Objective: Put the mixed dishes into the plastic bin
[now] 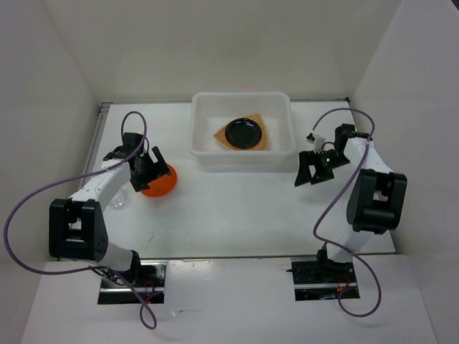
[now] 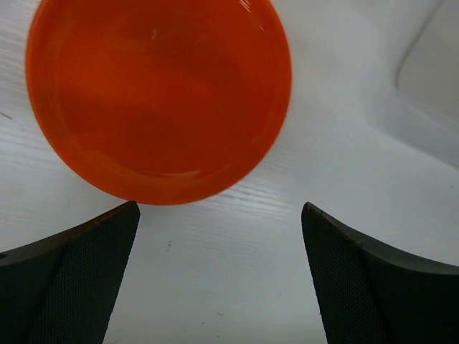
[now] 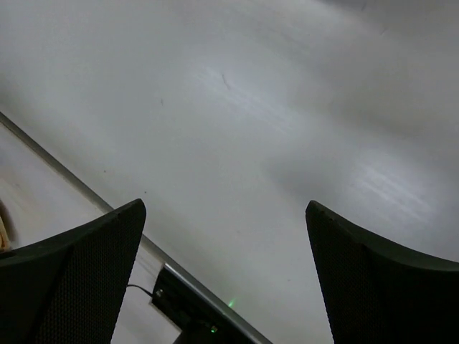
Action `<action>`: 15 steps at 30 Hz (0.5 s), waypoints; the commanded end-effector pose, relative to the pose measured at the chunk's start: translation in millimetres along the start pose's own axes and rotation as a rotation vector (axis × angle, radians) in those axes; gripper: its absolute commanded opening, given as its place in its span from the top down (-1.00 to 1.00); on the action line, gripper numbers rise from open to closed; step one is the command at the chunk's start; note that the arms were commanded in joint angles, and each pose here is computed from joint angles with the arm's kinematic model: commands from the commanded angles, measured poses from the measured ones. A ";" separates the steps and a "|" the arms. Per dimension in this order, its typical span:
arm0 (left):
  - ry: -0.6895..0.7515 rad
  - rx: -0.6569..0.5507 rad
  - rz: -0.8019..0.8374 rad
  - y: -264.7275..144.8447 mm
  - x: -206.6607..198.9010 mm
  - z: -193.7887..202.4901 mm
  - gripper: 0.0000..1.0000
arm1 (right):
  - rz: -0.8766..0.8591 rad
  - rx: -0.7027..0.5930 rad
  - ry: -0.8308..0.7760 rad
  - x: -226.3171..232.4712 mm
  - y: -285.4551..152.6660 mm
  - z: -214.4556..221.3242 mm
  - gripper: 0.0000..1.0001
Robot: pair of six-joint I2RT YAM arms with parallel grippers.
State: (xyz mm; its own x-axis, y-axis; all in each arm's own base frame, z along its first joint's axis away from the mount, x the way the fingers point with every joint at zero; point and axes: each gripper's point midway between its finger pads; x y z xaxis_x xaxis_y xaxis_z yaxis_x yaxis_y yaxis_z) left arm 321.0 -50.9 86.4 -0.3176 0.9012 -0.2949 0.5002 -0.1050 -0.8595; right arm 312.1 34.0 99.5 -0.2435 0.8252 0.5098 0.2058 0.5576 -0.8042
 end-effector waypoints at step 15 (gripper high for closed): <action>-0.032 -0.107 -0.349 0.4 60.1 -60.3 -1.00 | 0.089 -0.286 -0.041 -7.3 -32.3 -7.0 -0.96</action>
State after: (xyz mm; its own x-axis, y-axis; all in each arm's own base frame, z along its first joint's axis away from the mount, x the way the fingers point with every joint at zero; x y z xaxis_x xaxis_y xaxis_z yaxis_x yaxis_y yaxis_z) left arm 349.6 13.9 98.0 -0.4819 0.8745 -0.0545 0.4684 0.2045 -0.8595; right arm 302.9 10.7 121.2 -0.2324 0.8770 0.4205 0.4489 0.4803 -0.7536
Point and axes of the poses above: each gripper's point midway between its finger pads, its own y axis out along the fingers, its own x axis along the line the jaws close on, z = x × y, and after that the axes turned 8 degrees about y, right-handed
